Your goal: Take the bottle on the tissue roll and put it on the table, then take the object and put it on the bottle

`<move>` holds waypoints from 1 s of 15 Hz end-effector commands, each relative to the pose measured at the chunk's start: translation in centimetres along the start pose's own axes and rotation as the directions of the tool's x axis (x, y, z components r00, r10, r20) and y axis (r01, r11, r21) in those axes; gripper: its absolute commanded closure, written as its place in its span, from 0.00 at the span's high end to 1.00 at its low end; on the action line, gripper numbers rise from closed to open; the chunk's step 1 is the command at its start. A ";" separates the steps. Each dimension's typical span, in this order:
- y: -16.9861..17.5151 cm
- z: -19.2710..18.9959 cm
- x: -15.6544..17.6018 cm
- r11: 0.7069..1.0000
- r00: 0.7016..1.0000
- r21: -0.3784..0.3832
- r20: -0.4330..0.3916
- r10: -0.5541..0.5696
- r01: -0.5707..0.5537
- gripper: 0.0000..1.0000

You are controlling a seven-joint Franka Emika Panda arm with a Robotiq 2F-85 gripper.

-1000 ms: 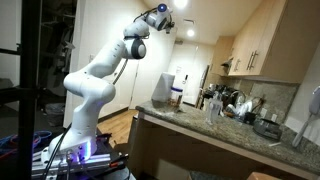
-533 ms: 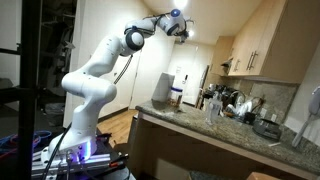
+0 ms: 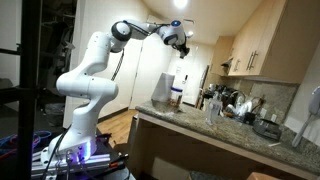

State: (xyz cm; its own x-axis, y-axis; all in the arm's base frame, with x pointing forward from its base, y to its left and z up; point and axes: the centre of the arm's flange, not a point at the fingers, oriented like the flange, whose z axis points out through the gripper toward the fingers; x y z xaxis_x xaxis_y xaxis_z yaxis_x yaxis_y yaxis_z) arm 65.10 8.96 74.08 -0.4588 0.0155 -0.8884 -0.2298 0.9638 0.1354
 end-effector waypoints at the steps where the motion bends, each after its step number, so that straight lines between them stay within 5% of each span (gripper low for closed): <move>1: 4.8 -3.8 2.9 0.988 0.982 0.014 -0.112 0.154 -0.154 0.25; 2: -0.5 -0.5 2.5 0.998 0.996 -0.018 -0.055 0.067 -0.068 0.50; 7: -0.9 -1.0 4.8 0.993 0.989 -0.018 -0.089 0.116 -0.118 0.50; 8: -3.0 -0.5 5.3 0.993 0.988 0.043 -0.103 0.115 -0.111 0.25; 11: -8.7 -0.3 8.3 0.980 0.981 0.145 -0.121 0.152 -0.134 0.25; 15: -13.0 0.1 10.6 0.969 0.970 0.174 -0.137 0.202 -0.177 0.25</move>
State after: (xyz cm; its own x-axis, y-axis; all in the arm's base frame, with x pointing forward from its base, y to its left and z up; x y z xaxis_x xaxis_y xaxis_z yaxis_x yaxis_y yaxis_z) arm 62.88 -1.35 64.45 -0.6105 0.1410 -0.7794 -0.0037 0.9835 0.1809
